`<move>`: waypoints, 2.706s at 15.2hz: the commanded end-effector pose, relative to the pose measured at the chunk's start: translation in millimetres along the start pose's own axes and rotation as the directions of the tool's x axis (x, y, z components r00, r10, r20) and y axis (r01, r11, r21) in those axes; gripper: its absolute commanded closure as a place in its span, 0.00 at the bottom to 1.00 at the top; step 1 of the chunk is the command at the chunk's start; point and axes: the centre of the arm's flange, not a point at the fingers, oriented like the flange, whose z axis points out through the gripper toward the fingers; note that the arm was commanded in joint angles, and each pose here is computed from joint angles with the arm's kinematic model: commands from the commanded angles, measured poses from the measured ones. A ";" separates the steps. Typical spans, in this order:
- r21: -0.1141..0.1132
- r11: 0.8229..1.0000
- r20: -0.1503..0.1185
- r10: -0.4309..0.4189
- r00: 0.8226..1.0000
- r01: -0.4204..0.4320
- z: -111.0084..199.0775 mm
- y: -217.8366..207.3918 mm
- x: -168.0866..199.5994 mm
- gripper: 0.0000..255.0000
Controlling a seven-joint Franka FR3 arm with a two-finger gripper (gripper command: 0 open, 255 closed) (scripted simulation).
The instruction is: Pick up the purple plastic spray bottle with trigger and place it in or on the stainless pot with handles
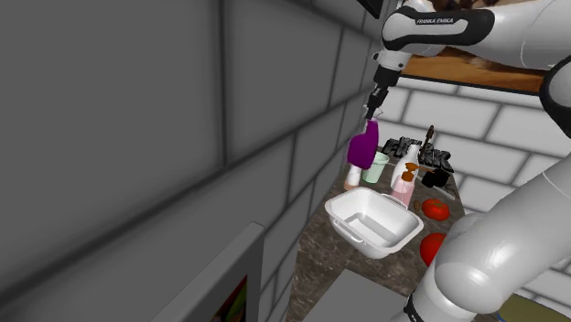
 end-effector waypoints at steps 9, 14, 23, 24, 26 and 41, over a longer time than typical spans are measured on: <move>-0.001 1.000 0.000 0.000 1.000 0.000 -67.5 -82.2 -77.4 1.00; -0.001 1.000 0.000 0.000 1.000 0.000 -88.7 -114.1 -108.4 1.00; -0.001 1.000 0.000 0.000 1.000 0.000 -41.6 -115.5 -115.0 1.00; -0.001 1.000 0.000 0.000 1.000 0.000 -36.4 -115.7 -115.8 1.00; -0.001 1.000 0.000 0.000 1.000 0.000 -25.9 -116.0 -117.3 1.00; -0.001 1.000 0.000 0.000 1.000 0.000 52.4 -118.4 -128.3 1.00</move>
